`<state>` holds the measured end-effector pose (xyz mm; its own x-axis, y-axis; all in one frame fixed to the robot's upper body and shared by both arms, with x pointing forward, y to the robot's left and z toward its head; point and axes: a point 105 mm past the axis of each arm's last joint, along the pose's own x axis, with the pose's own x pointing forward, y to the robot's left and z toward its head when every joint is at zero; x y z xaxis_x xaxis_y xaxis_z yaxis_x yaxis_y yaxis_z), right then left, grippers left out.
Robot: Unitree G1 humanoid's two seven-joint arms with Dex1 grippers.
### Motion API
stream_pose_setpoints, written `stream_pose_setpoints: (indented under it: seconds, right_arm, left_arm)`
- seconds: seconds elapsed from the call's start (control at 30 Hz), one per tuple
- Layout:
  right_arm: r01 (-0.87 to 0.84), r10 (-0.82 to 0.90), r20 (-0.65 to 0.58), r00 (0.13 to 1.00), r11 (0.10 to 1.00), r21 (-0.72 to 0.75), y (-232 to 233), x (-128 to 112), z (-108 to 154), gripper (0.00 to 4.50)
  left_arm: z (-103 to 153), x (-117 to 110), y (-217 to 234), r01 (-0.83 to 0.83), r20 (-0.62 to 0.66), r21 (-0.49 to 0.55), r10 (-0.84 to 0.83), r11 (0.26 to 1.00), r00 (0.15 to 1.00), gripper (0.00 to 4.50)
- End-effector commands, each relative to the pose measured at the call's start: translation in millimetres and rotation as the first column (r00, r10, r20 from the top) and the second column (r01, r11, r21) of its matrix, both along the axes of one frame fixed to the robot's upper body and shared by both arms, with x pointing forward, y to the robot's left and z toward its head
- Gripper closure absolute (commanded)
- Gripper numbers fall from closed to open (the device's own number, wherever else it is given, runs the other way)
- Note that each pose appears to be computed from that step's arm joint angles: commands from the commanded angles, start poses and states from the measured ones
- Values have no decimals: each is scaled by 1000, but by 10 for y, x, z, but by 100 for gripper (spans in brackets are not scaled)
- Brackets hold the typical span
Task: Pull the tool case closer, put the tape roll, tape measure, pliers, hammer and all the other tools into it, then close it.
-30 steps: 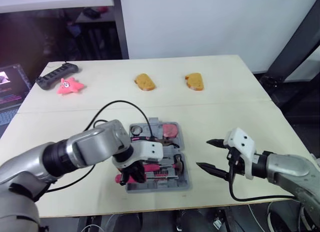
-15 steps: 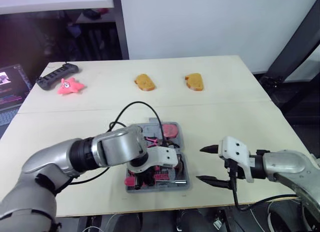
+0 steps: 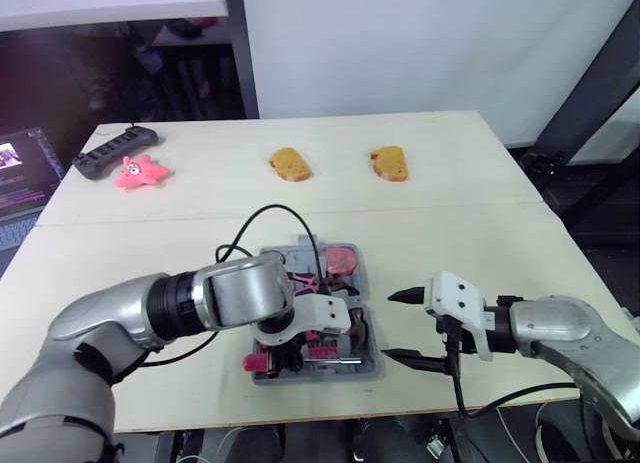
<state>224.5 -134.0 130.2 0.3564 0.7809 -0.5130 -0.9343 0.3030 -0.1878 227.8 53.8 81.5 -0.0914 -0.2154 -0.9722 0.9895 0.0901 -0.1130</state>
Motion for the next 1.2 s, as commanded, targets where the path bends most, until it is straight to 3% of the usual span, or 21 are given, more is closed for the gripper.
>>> stream_pose_setpoints:
  seconds: [0.03,0.7,1.2]
  right_arm:
    - [-15,15,41,999,1000,3,33,5,62,0]
    - [-7,7,49,999,1000,16,83,32,57,0]
    - [9,-10,21,1000,1000,25,86,-2,35,0]
  left_arm:
    - [-34,-44,-42,28,-2,7,-28,1000,1000,403]
    - [-209,17,-185,17,26,15,-17,1000,1000,403]
    - [-144,52,-206,36,53,-15,-35,999,998,403]
